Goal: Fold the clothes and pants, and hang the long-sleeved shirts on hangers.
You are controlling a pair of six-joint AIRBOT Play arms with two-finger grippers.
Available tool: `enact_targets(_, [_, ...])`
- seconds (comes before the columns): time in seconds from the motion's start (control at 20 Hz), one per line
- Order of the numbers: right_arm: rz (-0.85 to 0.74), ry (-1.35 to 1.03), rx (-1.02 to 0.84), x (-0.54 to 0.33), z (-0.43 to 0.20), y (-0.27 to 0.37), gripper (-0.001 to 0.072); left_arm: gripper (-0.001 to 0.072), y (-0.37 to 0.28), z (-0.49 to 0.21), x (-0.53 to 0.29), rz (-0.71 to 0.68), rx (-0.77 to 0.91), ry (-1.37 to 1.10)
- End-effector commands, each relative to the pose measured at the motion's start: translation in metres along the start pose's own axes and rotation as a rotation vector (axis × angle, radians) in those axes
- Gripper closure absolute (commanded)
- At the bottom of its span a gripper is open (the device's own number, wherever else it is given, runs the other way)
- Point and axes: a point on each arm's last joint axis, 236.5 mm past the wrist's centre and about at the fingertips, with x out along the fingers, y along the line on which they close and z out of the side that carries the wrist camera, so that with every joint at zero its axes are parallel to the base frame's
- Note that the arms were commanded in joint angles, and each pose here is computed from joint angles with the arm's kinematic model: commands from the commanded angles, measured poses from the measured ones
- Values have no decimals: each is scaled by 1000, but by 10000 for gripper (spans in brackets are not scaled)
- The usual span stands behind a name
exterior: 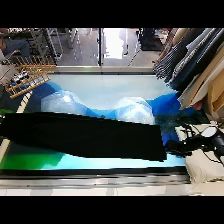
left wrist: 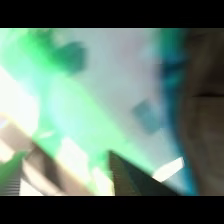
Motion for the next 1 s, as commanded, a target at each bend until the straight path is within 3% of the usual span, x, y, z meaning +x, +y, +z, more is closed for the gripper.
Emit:
enact_targets(0.0, [125,-122,60,-4,32,-22,217,525,-94,14,-42,-300,180,-118])
enact_targets(0.05, [169,-137,68,2,40,-23,218,689,-129,5,-53,-408,272,-118])
enact_targets(0.2, [212,-134,104,27,54,-31,256,695,-205,-37,-64,-591,543,-44])
enact_targets(0.55, [342,-77,73,83,65,2,274,696,-336,-167,-39,-703,1055,162])
enact_targets(0.6, [317,-90,64,90,71,5,426,696,-352,-185,-35,-712,1103,186])
enact_targets(0.65, [299,-103,61,90,76,6,704,696,-369,-206,-29,-721,1151,210])
enact_targets(0.8, [218,-115,86,60,89,-3,701,696,-405,-266,-5,-736,1259,287])
enact_targets(0.95, [-72,-192,21,-9,99,-35,702,695,-422,-334,25,-731,1351,433])
